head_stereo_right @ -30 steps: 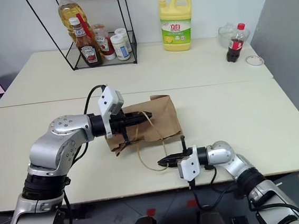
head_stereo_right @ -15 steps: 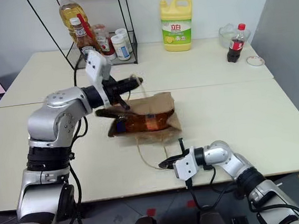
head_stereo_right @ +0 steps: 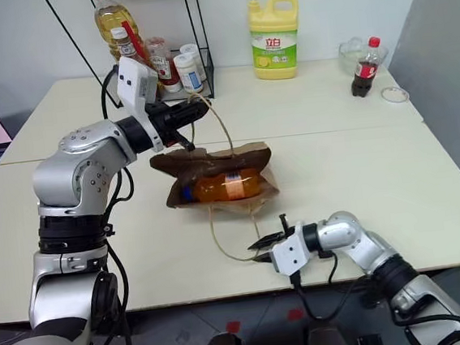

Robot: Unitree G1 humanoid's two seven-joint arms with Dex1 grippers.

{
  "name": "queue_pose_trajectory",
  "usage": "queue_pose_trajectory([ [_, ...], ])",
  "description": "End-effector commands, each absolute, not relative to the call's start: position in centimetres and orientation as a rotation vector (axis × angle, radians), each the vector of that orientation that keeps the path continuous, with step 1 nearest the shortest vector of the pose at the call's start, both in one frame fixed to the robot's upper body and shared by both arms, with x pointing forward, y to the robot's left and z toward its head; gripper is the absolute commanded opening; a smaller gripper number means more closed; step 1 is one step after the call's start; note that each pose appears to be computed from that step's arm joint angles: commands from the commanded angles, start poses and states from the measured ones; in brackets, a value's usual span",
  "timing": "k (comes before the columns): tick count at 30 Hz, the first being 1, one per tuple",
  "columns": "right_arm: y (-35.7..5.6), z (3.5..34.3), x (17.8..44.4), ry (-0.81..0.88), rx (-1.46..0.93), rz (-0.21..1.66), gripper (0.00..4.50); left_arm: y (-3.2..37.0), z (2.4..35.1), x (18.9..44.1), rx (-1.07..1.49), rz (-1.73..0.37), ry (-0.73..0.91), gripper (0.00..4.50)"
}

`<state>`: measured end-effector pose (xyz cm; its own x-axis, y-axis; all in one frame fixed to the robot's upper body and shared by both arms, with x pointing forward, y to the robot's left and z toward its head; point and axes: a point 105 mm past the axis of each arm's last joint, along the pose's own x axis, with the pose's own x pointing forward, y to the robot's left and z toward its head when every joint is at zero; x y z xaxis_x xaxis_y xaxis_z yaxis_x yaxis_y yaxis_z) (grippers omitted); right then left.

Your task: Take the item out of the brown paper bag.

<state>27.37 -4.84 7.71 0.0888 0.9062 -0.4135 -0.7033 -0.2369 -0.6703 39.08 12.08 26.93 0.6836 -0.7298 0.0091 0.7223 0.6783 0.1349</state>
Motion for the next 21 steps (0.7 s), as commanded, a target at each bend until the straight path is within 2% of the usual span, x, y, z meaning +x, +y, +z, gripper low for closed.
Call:
queue_pose_trajectory([
  [1, -6.1, 9.0, 26.5, -0.231, -0.953, 1.549, 2.52, 11.7, 28.4, 38.2, 0.135, -0.845, -0.126, 0.00],
  [2, -6.6, 9.7, 26.3, -0.228, -0.948, 1.537, 2.85, 11.8, 28.3, 38.1, 0.134, -0.847, -0.124, 0.00],
  [10, -10.5, 13.2, 25.8, -0.171, -0.972, 1.448, 2.85, 11.6, 28.1, 37.9, 0.127, -0.862, -0.123, 0.00],
  [14, -11.2, 14.8, 26.3, -0.153, -0.956, 1.400, 2.85, 11.6, 28.1, 37.9, 0.127, -0.866, -0.122, 0.00],
  [21, -9.9, 18.6, 29.8, -0.178, -0.737, 1.212, 2.85, 11.5, 28.3, 37.9, 0.130, -0.865, -0.129, 0.00],
])
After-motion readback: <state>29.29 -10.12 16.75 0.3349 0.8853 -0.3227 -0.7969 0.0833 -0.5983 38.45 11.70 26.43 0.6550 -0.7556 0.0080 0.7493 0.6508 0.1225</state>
